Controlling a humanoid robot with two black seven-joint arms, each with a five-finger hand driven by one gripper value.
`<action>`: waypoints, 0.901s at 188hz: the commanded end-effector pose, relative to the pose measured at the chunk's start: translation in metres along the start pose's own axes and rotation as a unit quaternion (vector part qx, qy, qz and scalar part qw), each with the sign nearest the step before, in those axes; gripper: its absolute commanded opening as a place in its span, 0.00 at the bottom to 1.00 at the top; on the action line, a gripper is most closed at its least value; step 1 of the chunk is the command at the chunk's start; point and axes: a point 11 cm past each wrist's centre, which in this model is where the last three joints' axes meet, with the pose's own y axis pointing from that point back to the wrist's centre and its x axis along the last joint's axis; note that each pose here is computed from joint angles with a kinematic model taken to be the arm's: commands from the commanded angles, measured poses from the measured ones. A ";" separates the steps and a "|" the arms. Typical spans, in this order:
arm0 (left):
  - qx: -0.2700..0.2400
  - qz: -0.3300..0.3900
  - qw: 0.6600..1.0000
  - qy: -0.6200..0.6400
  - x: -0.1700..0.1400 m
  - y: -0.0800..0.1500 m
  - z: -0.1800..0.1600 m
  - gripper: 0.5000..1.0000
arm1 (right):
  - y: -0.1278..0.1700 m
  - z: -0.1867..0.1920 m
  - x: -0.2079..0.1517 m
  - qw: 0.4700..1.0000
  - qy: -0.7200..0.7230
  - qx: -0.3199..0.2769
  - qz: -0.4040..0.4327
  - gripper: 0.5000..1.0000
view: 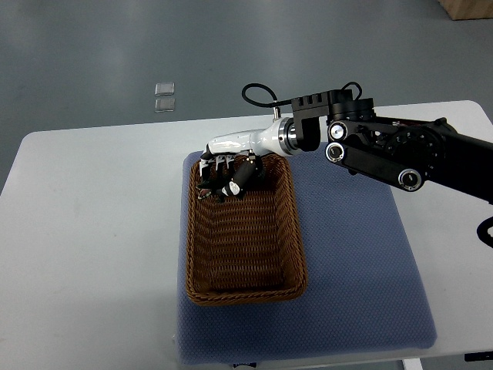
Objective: Place crocodile in brown basket with right hand
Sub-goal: 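Carry the crocodile over the wicker basket and lower it inside, then open the right hand, release the crocodile, and withdraw upward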
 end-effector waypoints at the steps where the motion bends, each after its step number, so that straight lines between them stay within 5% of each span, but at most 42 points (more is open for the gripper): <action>1: -0.001 0.000 1.000 0.000 0.000 0.000 0.001 1.00 | -0.006 0.006 -0.010 1.000 -0.013 -0.003 -0.001 0.00; 93: 0.000 0.003 1.000 0.000 0.001 0.000 0.000 1.00 | -0.010 0.026 -0.039 0.999 -0.022 -0.022 -0.018 0.00; 127: 0.000 0.003 1.000 0.000 0.001 0.000 0.000 1.00 | -0.010 0.028 -0.042 0.999 -0.026 -0.023 -0.020 0.69; 144: 0.000 0.003 1.000 0.000 0.001 0.000 0.000 1.00 | -0.009 0.029 -0.043 0.999 -0.026 -0.024 -0.023 0.82; 169: 0.000 0.007 1.000 0.000 0.005 0.000 0.000 1.00 | -0.006 0.032 -0.040 0.999 -0.028 -0.027 -0.020 0.84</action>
